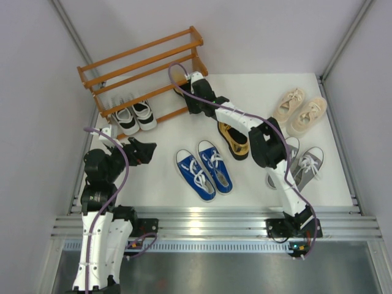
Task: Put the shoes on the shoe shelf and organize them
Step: Place the shoe at the shoe shelf.
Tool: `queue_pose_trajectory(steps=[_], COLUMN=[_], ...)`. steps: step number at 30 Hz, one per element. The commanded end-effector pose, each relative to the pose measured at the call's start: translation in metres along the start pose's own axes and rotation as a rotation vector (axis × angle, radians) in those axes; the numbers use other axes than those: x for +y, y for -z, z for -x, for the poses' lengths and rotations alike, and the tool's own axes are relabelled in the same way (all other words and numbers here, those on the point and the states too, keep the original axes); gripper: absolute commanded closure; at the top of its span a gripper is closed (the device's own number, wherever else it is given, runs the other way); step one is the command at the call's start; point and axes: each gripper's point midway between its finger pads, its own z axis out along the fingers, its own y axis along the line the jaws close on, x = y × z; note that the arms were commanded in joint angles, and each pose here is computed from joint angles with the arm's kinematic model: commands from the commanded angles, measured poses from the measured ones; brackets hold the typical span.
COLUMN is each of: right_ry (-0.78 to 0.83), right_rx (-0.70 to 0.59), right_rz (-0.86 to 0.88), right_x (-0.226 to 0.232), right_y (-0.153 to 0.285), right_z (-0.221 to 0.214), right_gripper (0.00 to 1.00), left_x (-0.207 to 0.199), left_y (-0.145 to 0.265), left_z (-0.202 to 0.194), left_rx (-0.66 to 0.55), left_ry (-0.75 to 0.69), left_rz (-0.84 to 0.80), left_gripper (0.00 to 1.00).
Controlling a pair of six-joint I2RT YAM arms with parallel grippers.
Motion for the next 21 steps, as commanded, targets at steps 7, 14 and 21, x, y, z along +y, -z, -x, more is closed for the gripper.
queue_pose_trajectory(steps=[7, 14, 21], right_ry=[-0.012, -0.005, 0.011], right_rx=[-0.102, -0.115, -0.128], right_rz=[-0.023, -0.011, -0.006], right_x=[-0.013, -0.012, -0.016], right_y=[-0.004, 0.006, 0.029], right_z=[0.028, 0.036, 0.049], right_gripper=[0.37, 0.16, 0.07], left_x=[-0.005, -0.006, -0.007], left_y=[0.0, 0.0, 0.001], left_z=[0.011, 0.011, 0.011], left_rx=[-0.048, -0.048, -0.054], left_ry=[-0.044, -0.043, -0.045], left_rz=[-0.031, -0.034, -0.035], left_gripper=[0.02, 0.02, 0.02])
